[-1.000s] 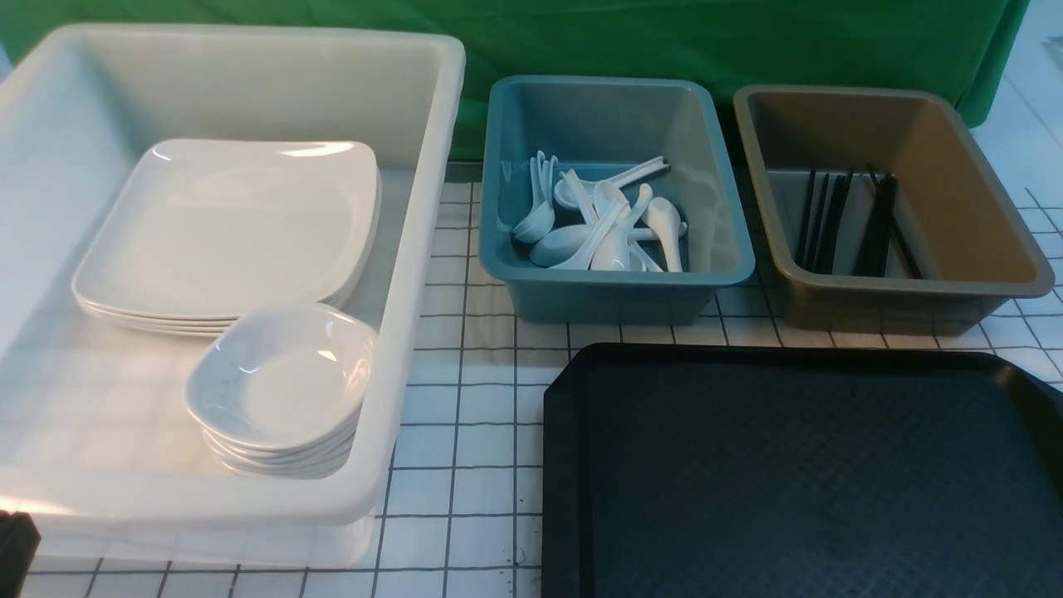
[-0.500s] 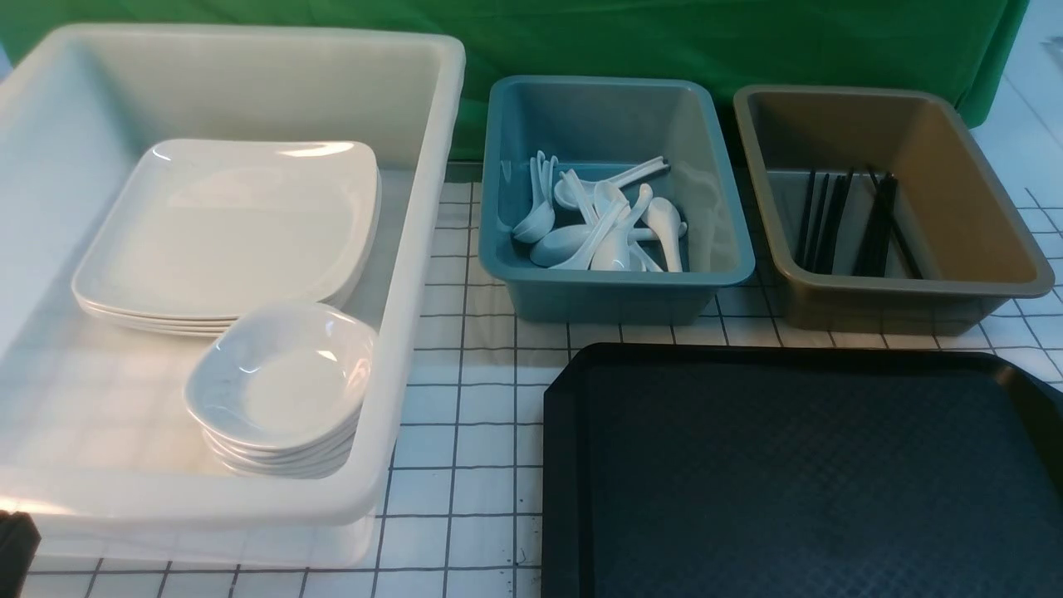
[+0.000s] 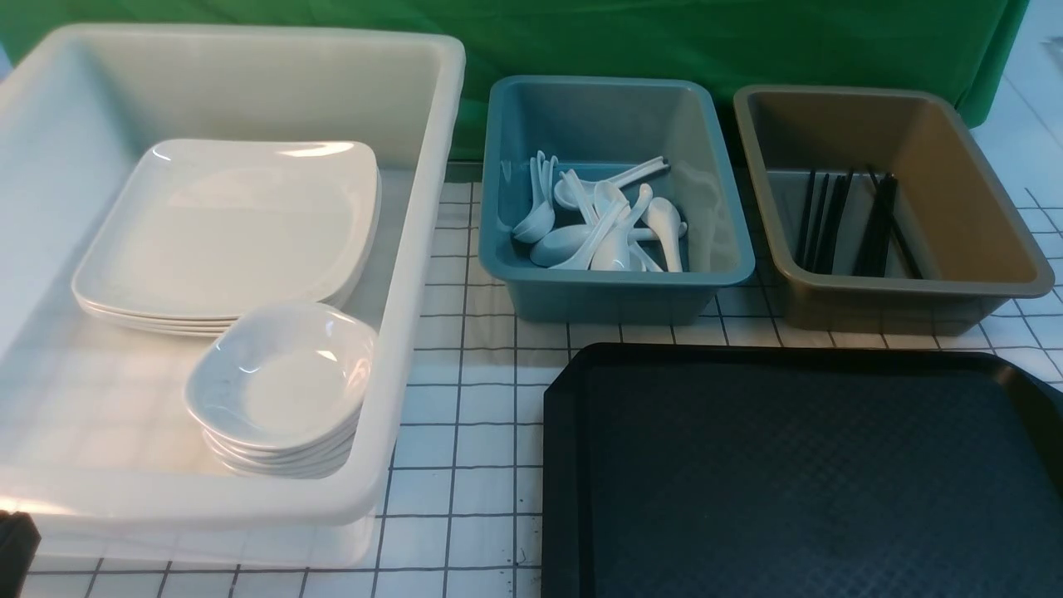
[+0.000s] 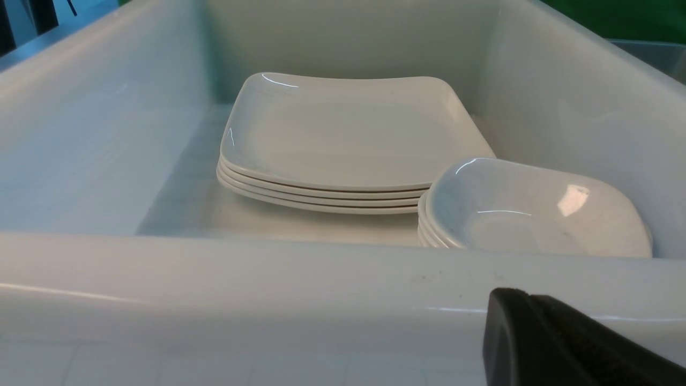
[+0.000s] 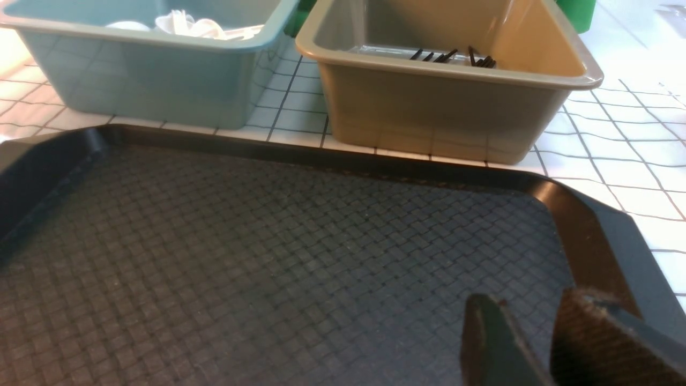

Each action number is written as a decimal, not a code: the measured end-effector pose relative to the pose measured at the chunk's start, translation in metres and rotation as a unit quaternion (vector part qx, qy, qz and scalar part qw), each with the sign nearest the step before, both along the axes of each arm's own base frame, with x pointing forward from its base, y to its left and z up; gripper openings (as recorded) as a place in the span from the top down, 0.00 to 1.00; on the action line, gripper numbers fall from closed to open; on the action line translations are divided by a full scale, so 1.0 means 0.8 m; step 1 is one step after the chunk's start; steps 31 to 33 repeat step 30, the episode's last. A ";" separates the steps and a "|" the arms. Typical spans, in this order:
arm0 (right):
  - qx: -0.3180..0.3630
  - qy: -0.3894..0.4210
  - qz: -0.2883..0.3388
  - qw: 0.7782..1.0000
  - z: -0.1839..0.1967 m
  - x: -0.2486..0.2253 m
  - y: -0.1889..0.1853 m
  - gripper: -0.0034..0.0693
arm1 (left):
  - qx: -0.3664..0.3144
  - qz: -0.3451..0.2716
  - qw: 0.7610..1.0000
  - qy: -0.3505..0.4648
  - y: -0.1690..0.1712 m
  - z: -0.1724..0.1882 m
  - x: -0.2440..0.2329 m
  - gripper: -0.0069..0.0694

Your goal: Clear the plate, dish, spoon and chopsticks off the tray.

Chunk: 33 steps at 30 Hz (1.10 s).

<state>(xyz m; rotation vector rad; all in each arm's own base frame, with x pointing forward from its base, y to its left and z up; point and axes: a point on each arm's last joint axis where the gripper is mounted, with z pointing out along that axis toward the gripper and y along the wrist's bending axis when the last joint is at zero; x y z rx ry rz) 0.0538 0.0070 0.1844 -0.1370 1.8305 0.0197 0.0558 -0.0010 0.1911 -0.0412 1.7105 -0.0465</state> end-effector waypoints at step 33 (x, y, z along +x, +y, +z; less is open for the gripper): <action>0.000 0.000 0.000 1.000 0.000 0.000 0.000 0.62 | 0.004 -0.001 1.000 0.000 0.000 0.000 0.000 0.90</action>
